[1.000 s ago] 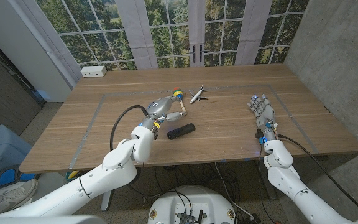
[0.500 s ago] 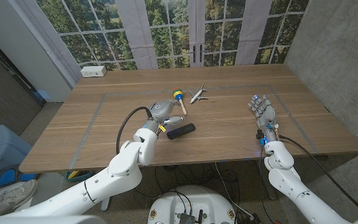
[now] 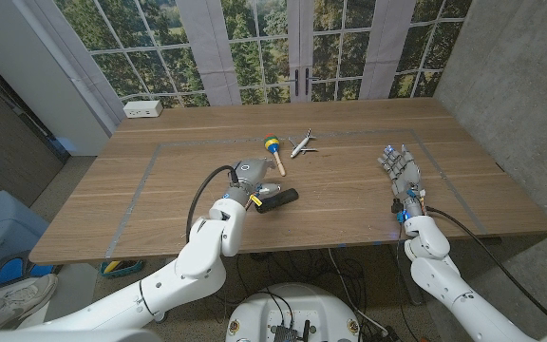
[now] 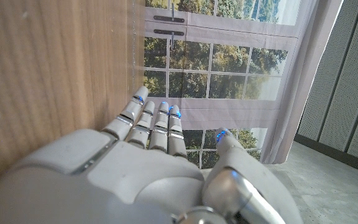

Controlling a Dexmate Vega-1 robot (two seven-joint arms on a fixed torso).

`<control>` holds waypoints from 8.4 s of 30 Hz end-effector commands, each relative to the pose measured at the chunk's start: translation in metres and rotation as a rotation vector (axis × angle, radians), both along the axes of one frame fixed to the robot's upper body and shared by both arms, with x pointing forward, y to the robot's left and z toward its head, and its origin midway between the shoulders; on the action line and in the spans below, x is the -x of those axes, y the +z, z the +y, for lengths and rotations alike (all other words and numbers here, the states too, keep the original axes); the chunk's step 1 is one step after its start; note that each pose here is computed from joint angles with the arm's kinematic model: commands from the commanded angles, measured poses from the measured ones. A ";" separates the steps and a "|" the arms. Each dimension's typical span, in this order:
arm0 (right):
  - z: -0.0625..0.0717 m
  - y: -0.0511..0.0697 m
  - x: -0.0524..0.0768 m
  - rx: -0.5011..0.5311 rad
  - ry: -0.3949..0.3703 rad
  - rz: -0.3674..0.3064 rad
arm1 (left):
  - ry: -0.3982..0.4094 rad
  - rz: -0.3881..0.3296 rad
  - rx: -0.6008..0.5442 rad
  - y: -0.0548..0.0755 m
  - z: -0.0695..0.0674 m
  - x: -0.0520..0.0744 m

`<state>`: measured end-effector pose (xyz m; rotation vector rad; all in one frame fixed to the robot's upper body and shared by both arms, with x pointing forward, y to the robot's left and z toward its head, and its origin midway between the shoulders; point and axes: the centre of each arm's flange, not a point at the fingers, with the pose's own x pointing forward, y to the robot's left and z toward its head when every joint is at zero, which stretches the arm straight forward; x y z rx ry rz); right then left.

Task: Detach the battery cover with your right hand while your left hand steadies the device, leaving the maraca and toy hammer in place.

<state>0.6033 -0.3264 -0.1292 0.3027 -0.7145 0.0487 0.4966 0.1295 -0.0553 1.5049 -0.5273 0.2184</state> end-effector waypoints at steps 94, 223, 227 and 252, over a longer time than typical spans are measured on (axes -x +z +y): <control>-0.006 -0.014 0.018 -0.003 -0.045 -0.041 | 0.129 0.247 -0.043 -0.057 -0.001 -0.036; 0.091 0.040 0.046 0.397 0.125 -0.013 | -0.498 -0.161 0.346 0.041 -0.022 -0.054; 0.094 0.041 0.046 0.410 0.130 -0.007 | -0.505 -0.163 0.345 0.040 -0.024 -0.055; 0.113 0.049 0.053 0.471 0.095 -0.008 | -0.500 -0.184 0.305 0.031 -0.027 -0.056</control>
